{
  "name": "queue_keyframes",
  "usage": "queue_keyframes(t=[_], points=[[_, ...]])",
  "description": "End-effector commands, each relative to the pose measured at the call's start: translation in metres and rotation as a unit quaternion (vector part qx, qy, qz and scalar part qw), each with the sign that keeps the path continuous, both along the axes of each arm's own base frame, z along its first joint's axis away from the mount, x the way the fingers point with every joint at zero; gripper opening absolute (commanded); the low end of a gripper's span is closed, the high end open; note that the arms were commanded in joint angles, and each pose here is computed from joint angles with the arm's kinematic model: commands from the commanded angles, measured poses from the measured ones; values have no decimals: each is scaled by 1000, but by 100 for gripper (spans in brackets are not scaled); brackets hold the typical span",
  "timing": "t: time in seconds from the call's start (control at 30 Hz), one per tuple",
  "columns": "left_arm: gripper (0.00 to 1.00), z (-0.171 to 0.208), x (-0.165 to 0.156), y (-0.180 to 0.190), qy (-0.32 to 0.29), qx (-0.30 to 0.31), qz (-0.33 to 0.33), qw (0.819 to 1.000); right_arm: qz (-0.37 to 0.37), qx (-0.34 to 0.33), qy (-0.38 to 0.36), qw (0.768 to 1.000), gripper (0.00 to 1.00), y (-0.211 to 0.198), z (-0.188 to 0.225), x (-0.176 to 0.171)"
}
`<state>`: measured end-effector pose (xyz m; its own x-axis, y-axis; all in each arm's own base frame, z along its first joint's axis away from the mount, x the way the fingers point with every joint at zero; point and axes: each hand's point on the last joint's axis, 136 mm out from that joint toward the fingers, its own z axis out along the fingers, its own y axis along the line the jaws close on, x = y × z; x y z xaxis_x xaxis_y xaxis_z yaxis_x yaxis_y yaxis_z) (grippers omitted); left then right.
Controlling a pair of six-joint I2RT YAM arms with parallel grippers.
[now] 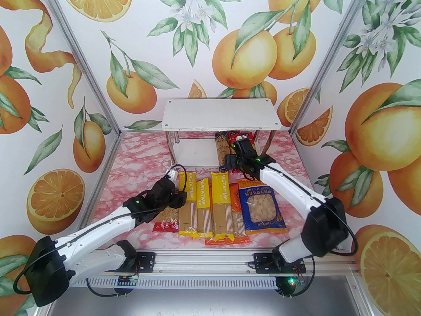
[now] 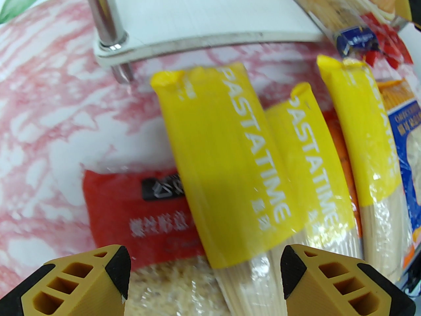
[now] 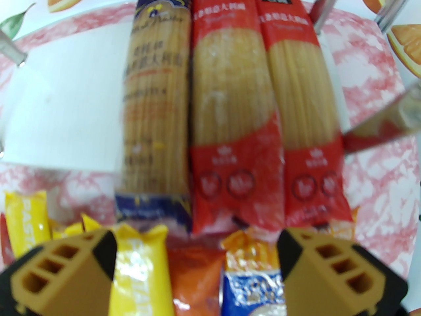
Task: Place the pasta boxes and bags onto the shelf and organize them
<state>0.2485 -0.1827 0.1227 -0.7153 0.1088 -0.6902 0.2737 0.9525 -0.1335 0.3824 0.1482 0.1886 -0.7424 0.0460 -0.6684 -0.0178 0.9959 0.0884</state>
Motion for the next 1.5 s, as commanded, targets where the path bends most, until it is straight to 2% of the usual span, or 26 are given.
queue_keyframes(t=[0.0, 0.07, 0.27, 0.57, 0.97, 1.2, 1.47], points=[[83, -2, -14, -3, 17, -17, 10, 1000, 8, 12, -4, 1000, 88, -1, 12, -20], [88, -3, -20, -4, 24, -20, 14, 999, 11, 18, -4, 1000, 89, -1, 15, -30], [92, -14, -40, -5, 59, -39, 27, 997, 22, 35, 3, 999, 91, -1, 18, -55], [93, -39, -60, -18, 133, -58, 39, 989, 21, 48, -8, 999, 92, -6, 26, -68], [89, -53, -66, -43, 169, -43, 37, 984, 27, 56, -22, 998, 96, -9, 39, -76], [87, -42, -68, -41, 162, -12, 44, 986, 35, 60, -23, 997, 97, -9, 41, -79], [87, -52, -71, -41, 177, -8, 52, 983, 44, 65, -28, 997, 97, -6, 46, -79]])
